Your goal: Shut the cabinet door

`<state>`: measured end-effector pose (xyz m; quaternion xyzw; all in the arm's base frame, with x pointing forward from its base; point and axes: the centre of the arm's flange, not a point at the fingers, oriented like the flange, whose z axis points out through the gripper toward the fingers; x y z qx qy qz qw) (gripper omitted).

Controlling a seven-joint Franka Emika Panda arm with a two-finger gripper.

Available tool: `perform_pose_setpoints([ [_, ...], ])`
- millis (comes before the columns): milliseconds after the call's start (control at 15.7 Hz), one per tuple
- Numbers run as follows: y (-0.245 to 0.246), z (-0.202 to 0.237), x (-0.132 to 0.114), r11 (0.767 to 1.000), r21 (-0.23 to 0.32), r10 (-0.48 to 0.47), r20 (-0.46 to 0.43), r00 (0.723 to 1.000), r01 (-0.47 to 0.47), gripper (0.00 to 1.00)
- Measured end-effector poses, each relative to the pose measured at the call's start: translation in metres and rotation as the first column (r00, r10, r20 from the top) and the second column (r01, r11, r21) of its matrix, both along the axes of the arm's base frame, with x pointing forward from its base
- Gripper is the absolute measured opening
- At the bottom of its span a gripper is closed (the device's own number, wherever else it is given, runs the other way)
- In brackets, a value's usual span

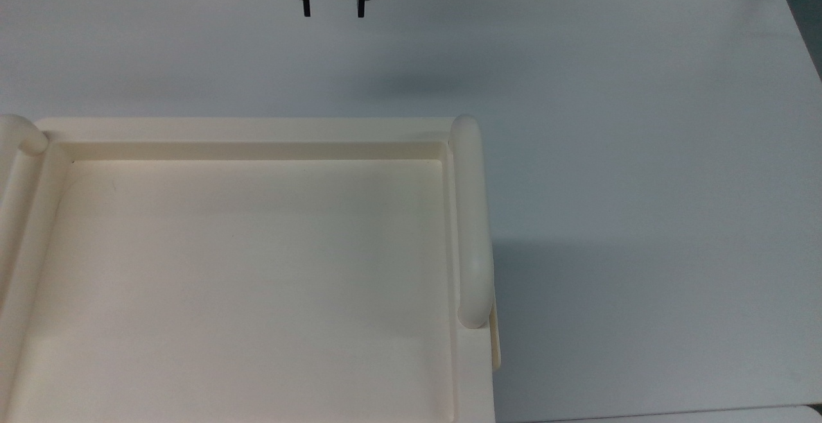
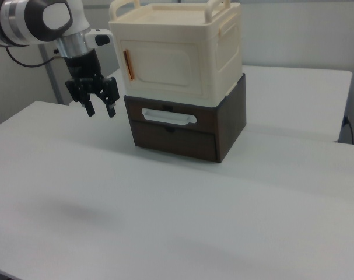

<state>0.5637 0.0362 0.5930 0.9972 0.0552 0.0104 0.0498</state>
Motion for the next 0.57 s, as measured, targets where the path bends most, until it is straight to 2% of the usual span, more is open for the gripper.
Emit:
perform_pose_setpoints([
  [191,-0.010,0.000,0.001,1.000,0.000,-0.019,0.000,1.000,0.019,1.00],
  [573,-0.018,0.002,0.001,0.999,0.000,-0.032,0.005,0.999,0.032,1.00],
])
